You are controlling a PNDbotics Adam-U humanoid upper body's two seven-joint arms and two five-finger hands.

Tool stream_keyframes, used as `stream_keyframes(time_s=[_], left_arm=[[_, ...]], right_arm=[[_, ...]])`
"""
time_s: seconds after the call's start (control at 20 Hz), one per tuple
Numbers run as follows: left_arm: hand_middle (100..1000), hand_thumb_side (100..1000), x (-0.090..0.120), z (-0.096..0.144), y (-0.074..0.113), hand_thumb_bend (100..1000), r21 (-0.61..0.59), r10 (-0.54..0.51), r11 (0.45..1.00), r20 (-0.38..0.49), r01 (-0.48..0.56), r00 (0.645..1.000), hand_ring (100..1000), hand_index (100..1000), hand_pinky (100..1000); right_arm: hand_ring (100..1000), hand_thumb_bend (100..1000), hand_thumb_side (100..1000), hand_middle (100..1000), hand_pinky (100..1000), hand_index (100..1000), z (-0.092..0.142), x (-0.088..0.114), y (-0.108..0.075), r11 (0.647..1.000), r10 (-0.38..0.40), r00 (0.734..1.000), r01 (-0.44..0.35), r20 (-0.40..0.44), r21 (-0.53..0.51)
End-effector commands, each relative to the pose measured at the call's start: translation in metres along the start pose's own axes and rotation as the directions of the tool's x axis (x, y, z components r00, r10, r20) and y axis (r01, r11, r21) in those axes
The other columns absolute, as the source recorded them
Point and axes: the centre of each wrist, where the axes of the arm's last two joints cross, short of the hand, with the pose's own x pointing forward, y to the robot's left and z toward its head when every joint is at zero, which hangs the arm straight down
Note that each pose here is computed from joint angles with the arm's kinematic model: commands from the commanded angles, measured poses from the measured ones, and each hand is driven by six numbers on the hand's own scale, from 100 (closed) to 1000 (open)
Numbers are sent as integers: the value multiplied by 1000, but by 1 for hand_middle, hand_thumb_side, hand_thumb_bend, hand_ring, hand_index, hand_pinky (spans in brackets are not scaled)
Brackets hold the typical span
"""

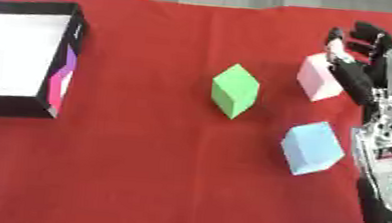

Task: Pick up the objects with one hand, pass them to the other hand, and then place them into the box on the other side of the table.

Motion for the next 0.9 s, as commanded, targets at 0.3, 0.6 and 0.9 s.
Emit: stream_keyframes(time_s=[0.3,0.6,0.9], left_arm=[[711,844,9,-3,12,260,5,-51,999,24,51,998,992,658,723],[711,845,8,-3,14,259,5,-65,998,20,65,998,993,658,723],[711,847,8,-2,17,258,2,-79,997,15,79,997,993,657,724]], right_arm=[[826,263,399,788,750,835,-40,49,-24,974,133,987,-147,89,174],[836,304,418,807,775,851,-60,87,-35,890,244,963,-271,118,368],[850,363,425,832,805,868,-69,121,-48,739,359,920,-384,158,554]])
